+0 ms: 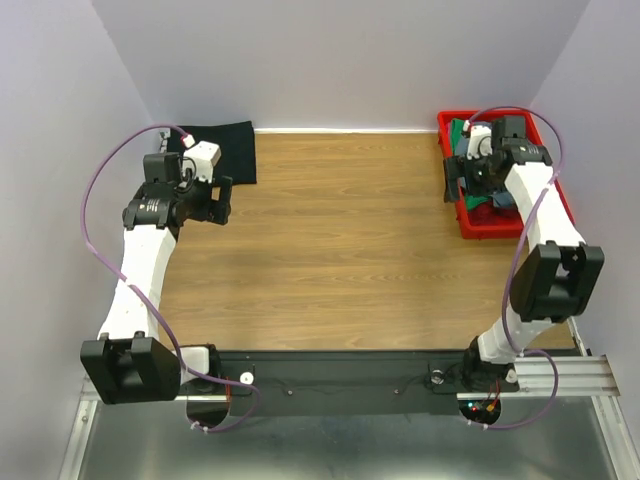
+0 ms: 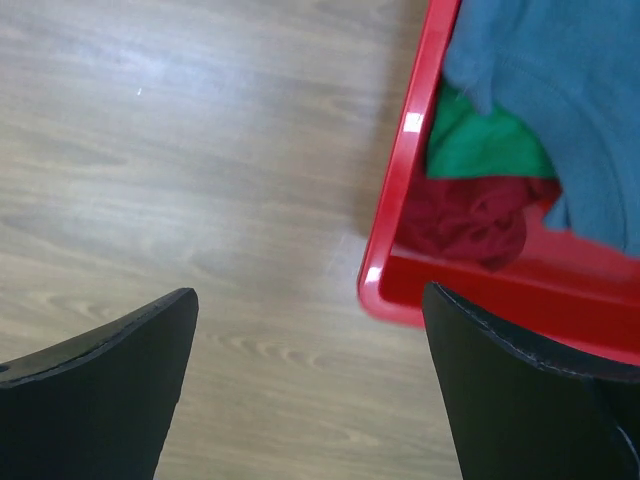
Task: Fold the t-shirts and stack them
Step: Grab the tshirt from the pile
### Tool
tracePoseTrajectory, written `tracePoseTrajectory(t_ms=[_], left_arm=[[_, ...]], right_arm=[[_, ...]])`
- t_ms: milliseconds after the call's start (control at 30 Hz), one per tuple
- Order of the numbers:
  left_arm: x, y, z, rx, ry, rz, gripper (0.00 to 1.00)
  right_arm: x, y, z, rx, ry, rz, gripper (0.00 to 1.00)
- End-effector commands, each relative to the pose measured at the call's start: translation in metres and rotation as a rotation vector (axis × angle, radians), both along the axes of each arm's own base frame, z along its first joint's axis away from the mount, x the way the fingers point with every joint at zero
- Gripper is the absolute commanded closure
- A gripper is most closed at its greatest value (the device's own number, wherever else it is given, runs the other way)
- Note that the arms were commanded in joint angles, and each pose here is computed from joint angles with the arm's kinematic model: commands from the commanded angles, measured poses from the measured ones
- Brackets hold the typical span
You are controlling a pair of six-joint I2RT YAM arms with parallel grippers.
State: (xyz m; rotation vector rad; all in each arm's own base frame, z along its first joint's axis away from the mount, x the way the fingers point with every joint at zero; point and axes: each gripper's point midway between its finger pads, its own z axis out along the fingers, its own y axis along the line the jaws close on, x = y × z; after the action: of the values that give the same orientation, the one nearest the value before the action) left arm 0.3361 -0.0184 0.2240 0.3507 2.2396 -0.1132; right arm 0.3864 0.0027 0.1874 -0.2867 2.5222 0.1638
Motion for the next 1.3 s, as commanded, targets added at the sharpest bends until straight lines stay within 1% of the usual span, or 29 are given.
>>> tracePoseTrajectory(t_ms=[0,33,100,133,167,200,233,300,367,400,433,500,533,600,633,833,967,1267], left_arm=[[0.006,-0.008,0.029,-0.012,-0.115,-0.039,0.01],[0.008,-0.009,0.036,-0.017,-0.127,-0.045,0.01],[0.007,-0.015,0.035,-0.036,-0.109,-0.069,0.01],[0.01,-0.017,0.037,-0.042,-0.105,-0.071,0.01],[0.01,-0.018,0.037,-0.05,-0.1,-0.076,0.01],[0.011,-0.02,0.038,-0.057,-0.098,-0.083,0.01],[0.012,-0.021,0.038,-0.064,-0.096,-0.082,0.01],[0.013,-0.023,0.036,-0.075,-0.087,-0.086,0.01],[0.015,-0.026,0.034,-0.087,-0.08,-0.096,0.01],[0.016,-0.026,0.034,-0.089,-0.079,-0.097,0.01],[0.016,-0.026,0.033,-0.088,-0.079,-0.097,0.01],[0.018,-0.026,0.03,-0.088,-0.074,-0.097,0.01],[0.018,-0.026,0.028,-0.09,-0.069,-0.096,0.01],[0.02,-0.027,0.025,-0.093,-0.066,-0.093,0.01],[0.021,-0.027,0.022,-0.094,-0.059,-0.093,0.01],[0.026,-0.026,0.009,-0.095,-0.022,-0.085,0.01],[0.03,-0.025,0.001,-0.099,0.002,-0.076,0.01],[0.036,-0.025,-0.007,-0.104,0.028,-0.067,0.01]], right_arm=[[0.034,-0.008,0.012,0.019,-0.062,-0.026,0.0],[0.04,-0.015,0.011,0.029,-0.059,-0.046,0.02],[0.063,-0.023,0.009,0.051,-0.066,-0.066,0.05],[0.079,-0.034,0.008,0.056,-0.074,-0.097,0.07],[0.084,-0.04,0.021,0.051,-0.109,-0.111,0.08],[0.094,-0.05,0.008,0.04,-0.088,-0.14,0.09],[0.102,-0.06,0.01,0.028,-0.103,-0.163,0.12],[0.124,-0.079,0.007,-0.022,-0.125,-0.207,0.15],[0.135,-0.093,0.002,-0.032,-0.133,-0.235,0.18],[0.14,-0.096,0.002,-0.031,-0.139,-0.242,0.19],[0.149,-0.101,-0.005,-0.029,-0.137,-0.249,0.22],[0.158,-0.1,-0.007,-0.017,-0.145,-0.243,0.25],[0.165,-0.1,-0.01,-0.004,-0.15,-0.248,0.29],[0.173,-0.094,-0.011,0.038,-0.157,-0.245,0.32],[0.179,-0.094,-0.012,0.05,-0.166,-0.243,0.36],[0.193,-0.085,-0.013,0.11,-0.191,-0.226,0.39],[0.198,-0.076,-0.01,0.152,-0.202,-0.208,0.39],[0.208,-0.064,-0.038,0.19,-0.163,-0.19,0.4]])
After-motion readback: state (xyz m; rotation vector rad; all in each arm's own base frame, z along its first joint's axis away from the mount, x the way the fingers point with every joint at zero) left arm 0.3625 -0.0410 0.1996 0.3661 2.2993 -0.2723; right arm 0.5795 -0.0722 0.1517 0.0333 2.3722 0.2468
